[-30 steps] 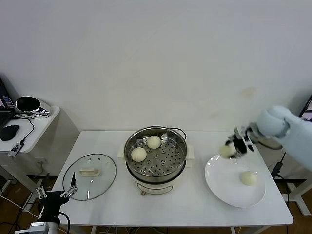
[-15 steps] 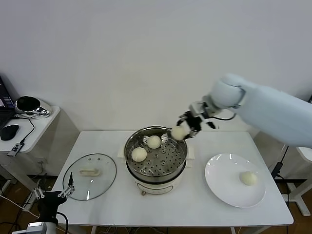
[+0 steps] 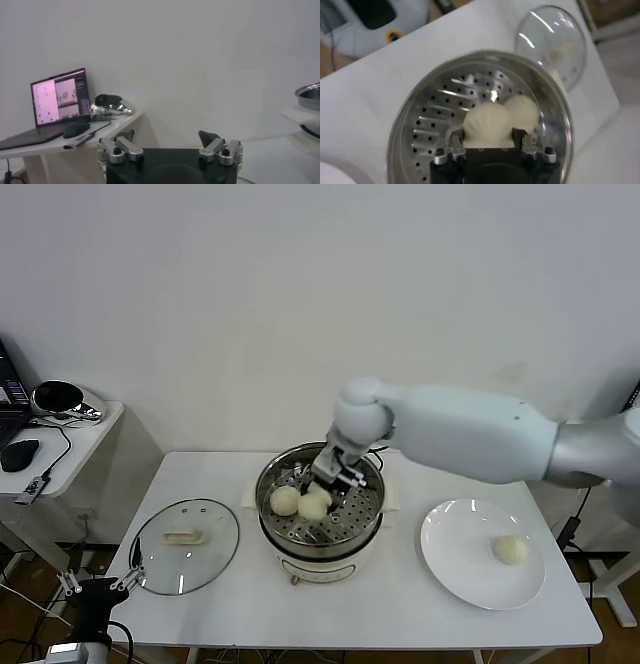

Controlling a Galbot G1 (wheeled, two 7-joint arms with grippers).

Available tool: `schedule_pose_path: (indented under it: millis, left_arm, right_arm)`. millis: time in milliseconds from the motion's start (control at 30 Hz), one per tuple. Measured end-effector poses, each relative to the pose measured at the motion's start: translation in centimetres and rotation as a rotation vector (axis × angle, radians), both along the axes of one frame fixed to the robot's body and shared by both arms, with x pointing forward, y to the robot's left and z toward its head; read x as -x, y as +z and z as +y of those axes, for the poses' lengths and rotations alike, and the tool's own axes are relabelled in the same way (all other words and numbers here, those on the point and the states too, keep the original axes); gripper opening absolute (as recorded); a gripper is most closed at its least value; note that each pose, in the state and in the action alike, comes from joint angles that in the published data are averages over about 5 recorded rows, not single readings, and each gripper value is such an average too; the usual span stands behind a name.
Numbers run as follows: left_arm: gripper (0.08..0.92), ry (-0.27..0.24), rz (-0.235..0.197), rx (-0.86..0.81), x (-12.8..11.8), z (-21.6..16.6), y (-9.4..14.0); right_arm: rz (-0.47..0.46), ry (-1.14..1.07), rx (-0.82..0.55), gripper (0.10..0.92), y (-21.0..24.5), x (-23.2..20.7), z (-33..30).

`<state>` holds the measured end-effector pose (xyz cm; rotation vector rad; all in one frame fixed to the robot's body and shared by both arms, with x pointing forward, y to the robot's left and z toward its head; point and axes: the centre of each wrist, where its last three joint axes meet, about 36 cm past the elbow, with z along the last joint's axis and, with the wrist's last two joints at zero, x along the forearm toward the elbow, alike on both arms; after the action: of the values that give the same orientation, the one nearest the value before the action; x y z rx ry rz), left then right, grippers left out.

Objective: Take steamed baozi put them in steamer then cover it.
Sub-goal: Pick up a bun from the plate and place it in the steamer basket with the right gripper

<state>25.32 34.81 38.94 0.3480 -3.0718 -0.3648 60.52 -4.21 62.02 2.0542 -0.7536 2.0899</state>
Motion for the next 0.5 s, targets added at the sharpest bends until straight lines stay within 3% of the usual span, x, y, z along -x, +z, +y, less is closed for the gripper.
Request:
schedule_pose_path:
  millis: [500]
  left_arm:
    - [0.823,0.006,0.002,0.003,0.0,0.2,-0.4]
  right_arm:
    - [-0.044,0.180,0.104,0.597,-2.9,1.0,2.2]
